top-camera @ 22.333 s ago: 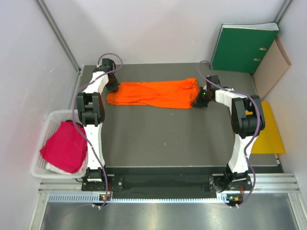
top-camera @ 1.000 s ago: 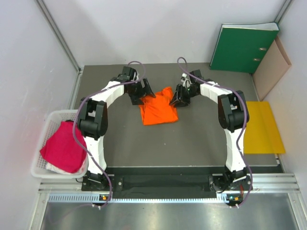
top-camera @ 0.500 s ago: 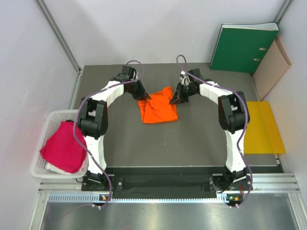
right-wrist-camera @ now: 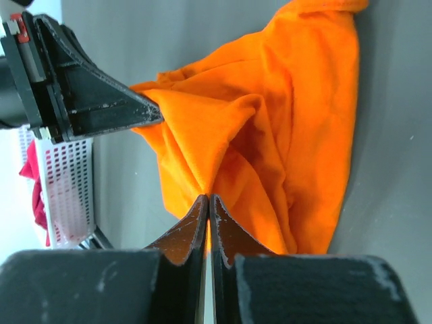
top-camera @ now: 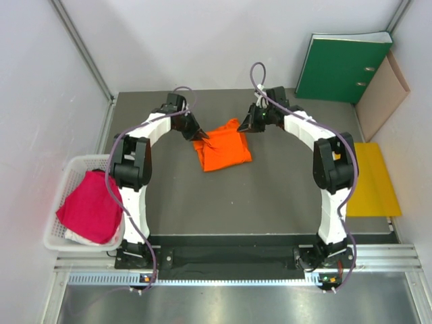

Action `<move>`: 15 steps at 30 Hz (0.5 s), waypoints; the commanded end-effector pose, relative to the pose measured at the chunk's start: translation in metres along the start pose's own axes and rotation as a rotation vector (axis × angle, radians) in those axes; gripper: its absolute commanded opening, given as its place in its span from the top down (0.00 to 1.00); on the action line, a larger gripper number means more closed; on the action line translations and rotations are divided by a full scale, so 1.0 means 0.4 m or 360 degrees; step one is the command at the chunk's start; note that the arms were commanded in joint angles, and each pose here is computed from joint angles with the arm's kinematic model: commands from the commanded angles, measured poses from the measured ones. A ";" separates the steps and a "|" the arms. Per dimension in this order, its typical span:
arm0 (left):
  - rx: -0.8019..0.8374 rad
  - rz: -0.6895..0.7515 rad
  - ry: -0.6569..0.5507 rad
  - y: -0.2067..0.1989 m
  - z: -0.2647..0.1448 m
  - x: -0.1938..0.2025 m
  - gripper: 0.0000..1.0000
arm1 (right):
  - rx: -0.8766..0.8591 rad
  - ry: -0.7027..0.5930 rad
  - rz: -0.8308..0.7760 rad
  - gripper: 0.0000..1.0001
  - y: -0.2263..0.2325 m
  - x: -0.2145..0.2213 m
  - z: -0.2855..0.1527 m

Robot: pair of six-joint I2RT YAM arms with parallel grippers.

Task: Fold and stack the t-shirts
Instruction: Smooth out wrinkles on the folded tshirt

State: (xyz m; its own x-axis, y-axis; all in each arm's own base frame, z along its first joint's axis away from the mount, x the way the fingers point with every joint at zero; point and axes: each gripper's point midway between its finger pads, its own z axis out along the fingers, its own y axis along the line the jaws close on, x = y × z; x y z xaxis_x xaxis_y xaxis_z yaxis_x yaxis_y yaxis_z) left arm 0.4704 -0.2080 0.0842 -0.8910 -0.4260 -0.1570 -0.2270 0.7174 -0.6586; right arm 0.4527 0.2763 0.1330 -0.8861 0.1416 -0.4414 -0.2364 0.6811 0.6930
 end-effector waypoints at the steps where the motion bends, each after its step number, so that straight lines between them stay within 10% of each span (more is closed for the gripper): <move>1: 0.0021 -0.0053 -0.0051 0.006 0.007 -0.044 0.95 | -0.0014 -0.0139 -0.0080 1.00 0.019 -0.080 0.040; 8: -0.0095 -0.0162 -0.0094 0.049 -0.007 -0.062 0.88 | 0.0127 -0.0108 -0.0025 0.99 -0.076 -0.088 0.170; 12: -0.0072 -0.0131 -0.0114 0.030 -0.037 -0.078 0.16 | 0.0232 -0.0041 -0.0001 0.76 -0.106 -0.077 0.219; 15: 0.0018 -0.0055 -0.0124 -0.018 -0.073 -0.082 0.01 | 0.0300 -0.0010 -0.0031 0.57 -0.118 -0.059 0.220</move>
State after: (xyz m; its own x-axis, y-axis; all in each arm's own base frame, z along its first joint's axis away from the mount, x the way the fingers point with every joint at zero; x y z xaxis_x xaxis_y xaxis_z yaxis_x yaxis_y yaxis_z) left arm 0.4774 -0.1835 0.0655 -0.8542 -0.5107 -0.0975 -0.3485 0.7016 -0.6215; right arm 0.5187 0.2990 0.0496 -0.8931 0.1596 -0.4206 -0.1555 0.7678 0.6216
